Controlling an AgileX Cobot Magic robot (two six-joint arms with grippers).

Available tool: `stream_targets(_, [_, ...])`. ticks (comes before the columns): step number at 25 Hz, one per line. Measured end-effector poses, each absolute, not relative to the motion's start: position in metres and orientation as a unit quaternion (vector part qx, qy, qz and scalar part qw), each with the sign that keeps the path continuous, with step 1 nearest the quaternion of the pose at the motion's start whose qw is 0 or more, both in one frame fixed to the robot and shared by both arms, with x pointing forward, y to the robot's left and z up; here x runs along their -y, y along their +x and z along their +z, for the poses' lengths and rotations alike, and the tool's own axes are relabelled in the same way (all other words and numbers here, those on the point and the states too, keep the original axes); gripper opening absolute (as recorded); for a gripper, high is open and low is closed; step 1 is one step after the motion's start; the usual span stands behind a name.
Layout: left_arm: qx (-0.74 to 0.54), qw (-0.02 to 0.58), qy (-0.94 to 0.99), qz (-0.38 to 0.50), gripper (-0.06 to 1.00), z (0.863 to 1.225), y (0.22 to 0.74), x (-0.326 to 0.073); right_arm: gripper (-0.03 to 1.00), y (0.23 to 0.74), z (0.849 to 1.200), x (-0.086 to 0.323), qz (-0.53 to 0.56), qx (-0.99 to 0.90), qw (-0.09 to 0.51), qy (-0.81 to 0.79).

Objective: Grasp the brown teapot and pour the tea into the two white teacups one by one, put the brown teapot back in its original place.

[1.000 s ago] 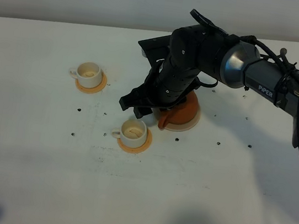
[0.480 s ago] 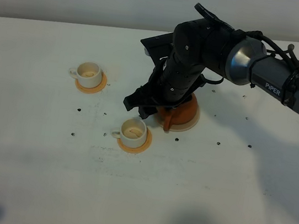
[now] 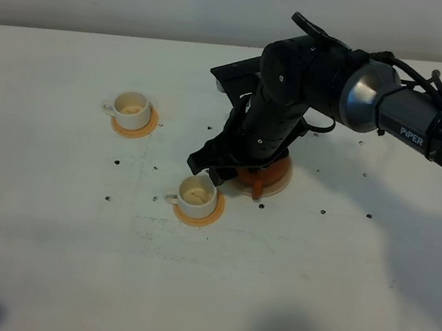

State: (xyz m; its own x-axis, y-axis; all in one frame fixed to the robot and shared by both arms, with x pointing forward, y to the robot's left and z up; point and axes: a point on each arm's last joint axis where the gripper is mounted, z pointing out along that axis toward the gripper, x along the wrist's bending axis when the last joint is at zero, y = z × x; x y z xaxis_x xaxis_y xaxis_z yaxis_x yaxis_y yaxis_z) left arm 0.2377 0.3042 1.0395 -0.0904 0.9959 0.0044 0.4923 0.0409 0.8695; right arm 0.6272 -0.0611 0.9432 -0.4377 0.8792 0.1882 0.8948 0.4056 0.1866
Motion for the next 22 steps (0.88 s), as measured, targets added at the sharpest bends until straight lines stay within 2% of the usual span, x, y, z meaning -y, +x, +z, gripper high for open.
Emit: stream_targets(22, [-0.637, 0.338, 0.584, 0.373, 0.35, 1.0395, 0.2377, -0.3042, 0.52, 0.6224, 0.9444, 0.0640, -0.113, 0.849, 0.036, -0.515])
